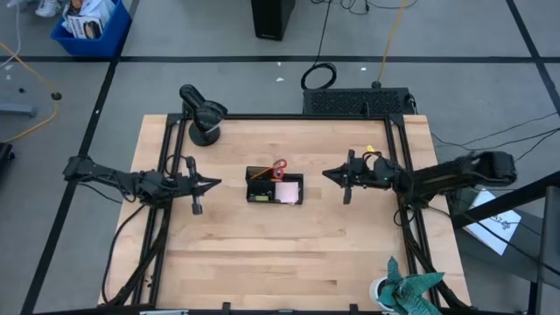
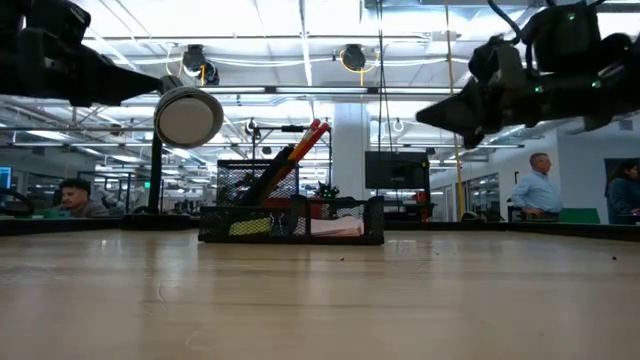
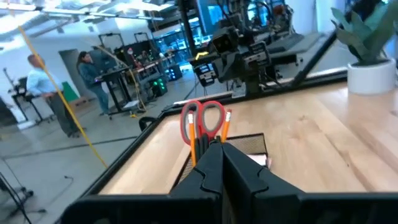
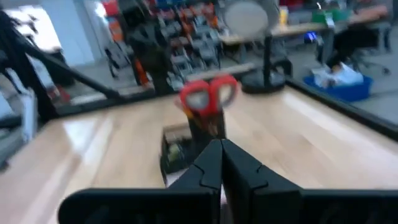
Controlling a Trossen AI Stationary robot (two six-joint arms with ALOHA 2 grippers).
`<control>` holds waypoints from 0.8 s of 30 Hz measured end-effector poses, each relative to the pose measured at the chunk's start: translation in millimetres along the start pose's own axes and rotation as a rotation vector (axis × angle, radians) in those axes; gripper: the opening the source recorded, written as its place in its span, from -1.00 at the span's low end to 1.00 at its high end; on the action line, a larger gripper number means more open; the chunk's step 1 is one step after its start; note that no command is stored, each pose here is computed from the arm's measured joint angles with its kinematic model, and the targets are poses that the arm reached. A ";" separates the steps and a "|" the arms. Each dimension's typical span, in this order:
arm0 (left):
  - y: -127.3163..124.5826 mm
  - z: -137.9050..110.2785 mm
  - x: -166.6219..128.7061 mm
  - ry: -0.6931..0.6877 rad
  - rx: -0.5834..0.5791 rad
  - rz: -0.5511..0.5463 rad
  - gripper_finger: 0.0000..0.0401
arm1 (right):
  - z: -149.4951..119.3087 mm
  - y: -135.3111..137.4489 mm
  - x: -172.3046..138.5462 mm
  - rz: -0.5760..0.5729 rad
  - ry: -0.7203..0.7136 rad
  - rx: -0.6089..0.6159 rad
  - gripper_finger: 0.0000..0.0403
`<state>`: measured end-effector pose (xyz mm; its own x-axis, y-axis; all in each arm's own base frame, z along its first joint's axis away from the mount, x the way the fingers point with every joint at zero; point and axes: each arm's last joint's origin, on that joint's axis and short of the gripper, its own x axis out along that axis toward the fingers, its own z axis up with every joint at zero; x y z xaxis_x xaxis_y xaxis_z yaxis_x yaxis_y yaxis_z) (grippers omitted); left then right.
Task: Pick and place office supplies into organizer
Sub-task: Return to Home Position
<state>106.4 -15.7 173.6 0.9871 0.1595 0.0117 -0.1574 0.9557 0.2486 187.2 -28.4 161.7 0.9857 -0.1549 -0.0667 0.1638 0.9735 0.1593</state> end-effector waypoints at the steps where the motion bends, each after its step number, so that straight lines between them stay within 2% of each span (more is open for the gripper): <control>1: -0.2 -0.2 -0.4 0.001 0.015 -0.003 -0.97 | 0.9 -0.3 -3.8 -0.020 0.024 -0.002 -1.00; 6: -0.5 -1.7 -1.1 0.015 0.037 -0.007 -0.96 | 9.9 2.8 -25.6 -0.025 0.074 -0.011 -1.00; 12: -0.9 -1.4 -1.3 0.012 0.040 -0.011 -0.98 | 20.4 15.2 -41.2 0.039 -0.006 -0.056 -1.00; 18: -1.8 -0.1 -1.3 -0.008 0.008 -0.046 -0.98 | 5.8 15.3 -54.4 0.080 -0.109 -0.050 -1.00; 20: -2.5 0.1 -1.6 -0.010 -0.013 -0.055 -0.98 | 11.3 14.1 -57.3 0.042 -0.174 -0.008 -1.00; 22: -3.0 -0.6 -1.8 0.001 -0.028 -0.049 -0.97 | 6.8 11.7 -58.2 -0.012 -0.126 0.010 -1.00; 24: -3.6 -0.9 -2.1 0.006 -0.034 -0.047 -0.98 | 3.7 11.3 -57.9 -0.018 -0.095 0.006 -1.00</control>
<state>104.9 -19.3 171.8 0.9933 0.1155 -0.0051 -0.1117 0.9701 0.2154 132.1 -9.0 171.0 0.9818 -0.1882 0.0241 0.1818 0.9694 0.1648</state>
